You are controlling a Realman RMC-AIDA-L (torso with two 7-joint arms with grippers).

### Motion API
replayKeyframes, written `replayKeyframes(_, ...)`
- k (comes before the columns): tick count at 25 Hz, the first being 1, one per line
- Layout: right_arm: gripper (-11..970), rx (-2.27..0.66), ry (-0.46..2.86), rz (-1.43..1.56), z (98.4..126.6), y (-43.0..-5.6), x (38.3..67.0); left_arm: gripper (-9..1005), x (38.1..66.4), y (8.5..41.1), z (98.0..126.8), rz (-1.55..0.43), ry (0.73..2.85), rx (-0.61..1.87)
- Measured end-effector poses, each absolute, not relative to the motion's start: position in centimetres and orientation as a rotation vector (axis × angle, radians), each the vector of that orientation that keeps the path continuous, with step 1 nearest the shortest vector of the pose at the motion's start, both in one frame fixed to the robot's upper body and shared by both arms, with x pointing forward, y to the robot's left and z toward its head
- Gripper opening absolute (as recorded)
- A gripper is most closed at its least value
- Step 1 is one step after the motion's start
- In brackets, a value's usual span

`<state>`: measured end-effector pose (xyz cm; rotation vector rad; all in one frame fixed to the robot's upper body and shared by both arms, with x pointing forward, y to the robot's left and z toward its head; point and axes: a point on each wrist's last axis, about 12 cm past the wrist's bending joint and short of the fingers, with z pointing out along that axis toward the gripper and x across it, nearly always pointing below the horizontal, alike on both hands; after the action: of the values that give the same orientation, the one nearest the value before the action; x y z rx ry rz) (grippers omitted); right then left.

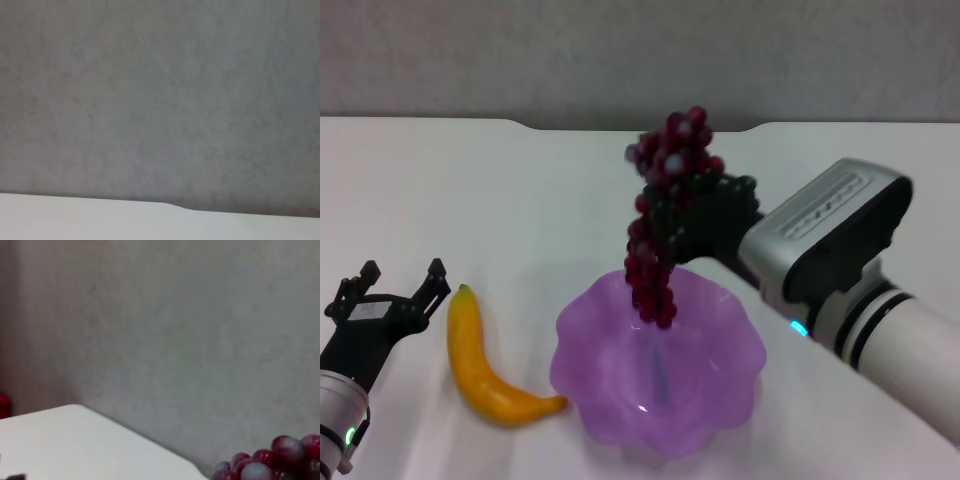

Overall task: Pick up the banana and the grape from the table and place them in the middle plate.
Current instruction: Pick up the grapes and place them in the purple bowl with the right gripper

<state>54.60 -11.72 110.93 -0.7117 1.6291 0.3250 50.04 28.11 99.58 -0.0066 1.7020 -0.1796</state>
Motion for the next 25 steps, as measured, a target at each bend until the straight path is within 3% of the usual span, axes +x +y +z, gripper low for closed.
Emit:
replayKeyframes(16,353,-0.827,1.769,0.313,105.4,-11.9,53.0,894,50.4,27.9,99.8,-0.184,1.695,-0.002)
replayKeyframes(25,349,-0.902,1.758,0.358,104.1,-10.6,52.2,894,50.7,27.8,100.0,-0.188,1.689,0.003)
